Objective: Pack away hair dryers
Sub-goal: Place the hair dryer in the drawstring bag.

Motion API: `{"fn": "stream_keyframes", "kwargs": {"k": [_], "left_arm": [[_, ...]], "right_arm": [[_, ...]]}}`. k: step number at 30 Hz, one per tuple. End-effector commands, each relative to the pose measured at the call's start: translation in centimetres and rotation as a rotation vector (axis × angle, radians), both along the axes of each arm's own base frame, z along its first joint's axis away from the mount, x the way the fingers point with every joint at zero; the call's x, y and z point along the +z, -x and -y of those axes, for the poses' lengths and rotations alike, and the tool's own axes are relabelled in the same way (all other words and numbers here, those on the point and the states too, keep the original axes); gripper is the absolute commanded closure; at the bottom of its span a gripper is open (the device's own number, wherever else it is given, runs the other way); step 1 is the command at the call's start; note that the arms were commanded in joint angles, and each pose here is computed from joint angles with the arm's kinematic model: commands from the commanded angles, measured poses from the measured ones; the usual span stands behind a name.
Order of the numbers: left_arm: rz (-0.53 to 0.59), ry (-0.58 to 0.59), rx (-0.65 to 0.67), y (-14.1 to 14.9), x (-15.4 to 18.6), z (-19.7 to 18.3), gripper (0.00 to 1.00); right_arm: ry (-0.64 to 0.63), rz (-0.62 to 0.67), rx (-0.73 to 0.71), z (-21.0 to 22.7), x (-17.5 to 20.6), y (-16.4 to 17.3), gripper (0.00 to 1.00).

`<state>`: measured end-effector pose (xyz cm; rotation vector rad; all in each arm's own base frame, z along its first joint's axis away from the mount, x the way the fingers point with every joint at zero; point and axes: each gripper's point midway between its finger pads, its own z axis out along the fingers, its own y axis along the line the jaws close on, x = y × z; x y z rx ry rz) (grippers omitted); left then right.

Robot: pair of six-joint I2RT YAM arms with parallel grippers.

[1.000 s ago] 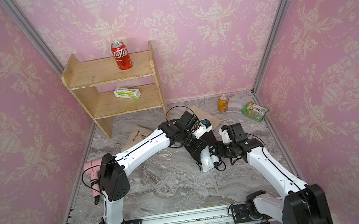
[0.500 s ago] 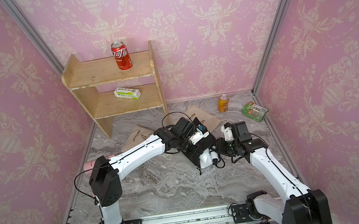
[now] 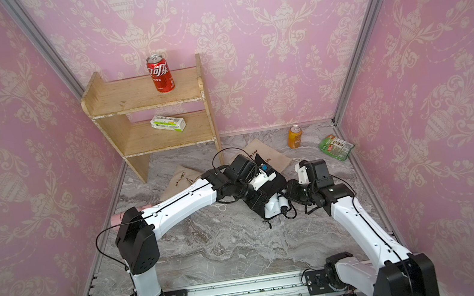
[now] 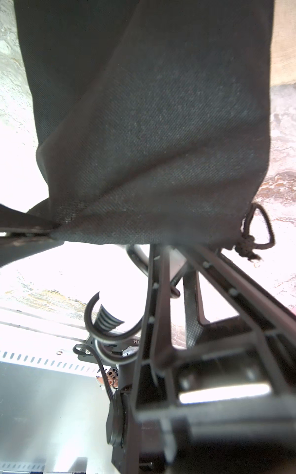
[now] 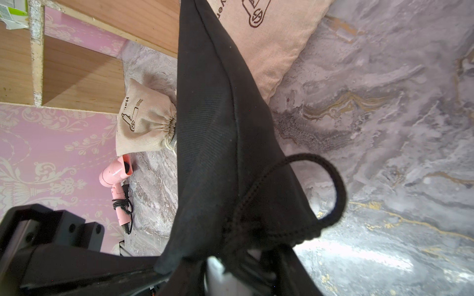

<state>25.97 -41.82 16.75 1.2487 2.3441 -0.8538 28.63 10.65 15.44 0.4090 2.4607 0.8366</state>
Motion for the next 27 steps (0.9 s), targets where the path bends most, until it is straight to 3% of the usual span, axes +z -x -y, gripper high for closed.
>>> {"fn": "stream_keyframes", "kwargs": {"k": [1, 27], "left_arm": [[-0.004, 0.075, -0.027, 1.3, 3.6, 0.6, 1.0], [-0.034, 0.161, -0.098, 4.4, 5.9, 3.4, 1.0]], "right_arm": [[0.019, 0.123, -0.066, 1.1, 2.5, -1.6, 0.68], [0.048, 0.117, -0.281, 3.3, 0.5, -2.4, 0.68]]}}
